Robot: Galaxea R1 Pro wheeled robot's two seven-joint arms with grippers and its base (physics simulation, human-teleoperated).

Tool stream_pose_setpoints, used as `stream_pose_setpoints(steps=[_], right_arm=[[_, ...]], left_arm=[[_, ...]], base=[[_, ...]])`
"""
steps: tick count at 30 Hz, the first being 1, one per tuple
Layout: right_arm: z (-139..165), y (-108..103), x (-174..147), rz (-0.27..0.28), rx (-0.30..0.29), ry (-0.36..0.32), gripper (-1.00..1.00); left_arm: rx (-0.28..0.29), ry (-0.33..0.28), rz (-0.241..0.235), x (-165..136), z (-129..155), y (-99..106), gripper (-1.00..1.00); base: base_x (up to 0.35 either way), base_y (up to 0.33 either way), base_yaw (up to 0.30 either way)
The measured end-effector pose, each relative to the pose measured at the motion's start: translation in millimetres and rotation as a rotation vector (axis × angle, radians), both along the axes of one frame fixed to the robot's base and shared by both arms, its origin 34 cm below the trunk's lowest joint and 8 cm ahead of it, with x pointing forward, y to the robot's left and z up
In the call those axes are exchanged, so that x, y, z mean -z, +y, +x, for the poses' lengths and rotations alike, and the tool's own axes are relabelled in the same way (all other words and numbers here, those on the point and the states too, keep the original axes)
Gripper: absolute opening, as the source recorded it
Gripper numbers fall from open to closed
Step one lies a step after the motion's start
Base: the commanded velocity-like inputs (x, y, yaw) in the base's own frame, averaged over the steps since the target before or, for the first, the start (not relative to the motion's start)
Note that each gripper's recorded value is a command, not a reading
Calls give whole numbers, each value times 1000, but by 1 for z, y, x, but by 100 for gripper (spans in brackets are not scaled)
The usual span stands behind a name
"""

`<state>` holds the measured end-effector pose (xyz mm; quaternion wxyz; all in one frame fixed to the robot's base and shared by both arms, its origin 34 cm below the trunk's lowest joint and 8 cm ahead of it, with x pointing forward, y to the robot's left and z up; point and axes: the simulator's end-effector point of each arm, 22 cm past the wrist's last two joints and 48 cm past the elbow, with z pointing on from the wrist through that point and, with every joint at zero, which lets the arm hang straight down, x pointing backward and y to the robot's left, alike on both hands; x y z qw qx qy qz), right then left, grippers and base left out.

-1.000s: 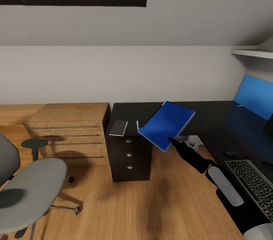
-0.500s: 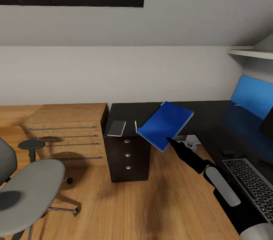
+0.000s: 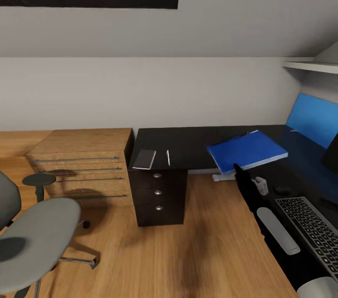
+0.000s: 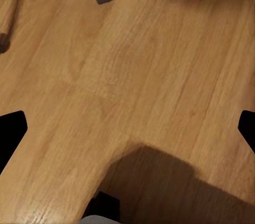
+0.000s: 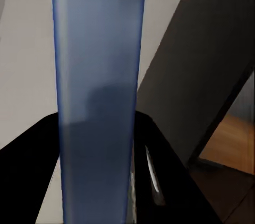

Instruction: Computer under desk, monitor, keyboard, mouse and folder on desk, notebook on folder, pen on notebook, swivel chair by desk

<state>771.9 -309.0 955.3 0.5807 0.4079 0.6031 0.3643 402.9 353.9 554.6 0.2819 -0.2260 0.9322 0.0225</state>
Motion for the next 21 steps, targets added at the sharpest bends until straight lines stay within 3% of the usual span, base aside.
stream_pose_setpoints(steps=[7, 15, 21], right_arm=[[-2, -10, 13, 9, 44, 60, -100], [-3, -14, 21, 11, 63, 97, -100], [-4, -16, 26, 59, 73, 112, -100]], left_arm=[[1, -44, 19, -6, 8, 1, 100], [9, -50, 18, -6, 9, -3, 100], [11, -51, 18, -6, 10, -3, 100]], base=[[256, 0, 0], [144, 0, 0], [256, -20, 0]])
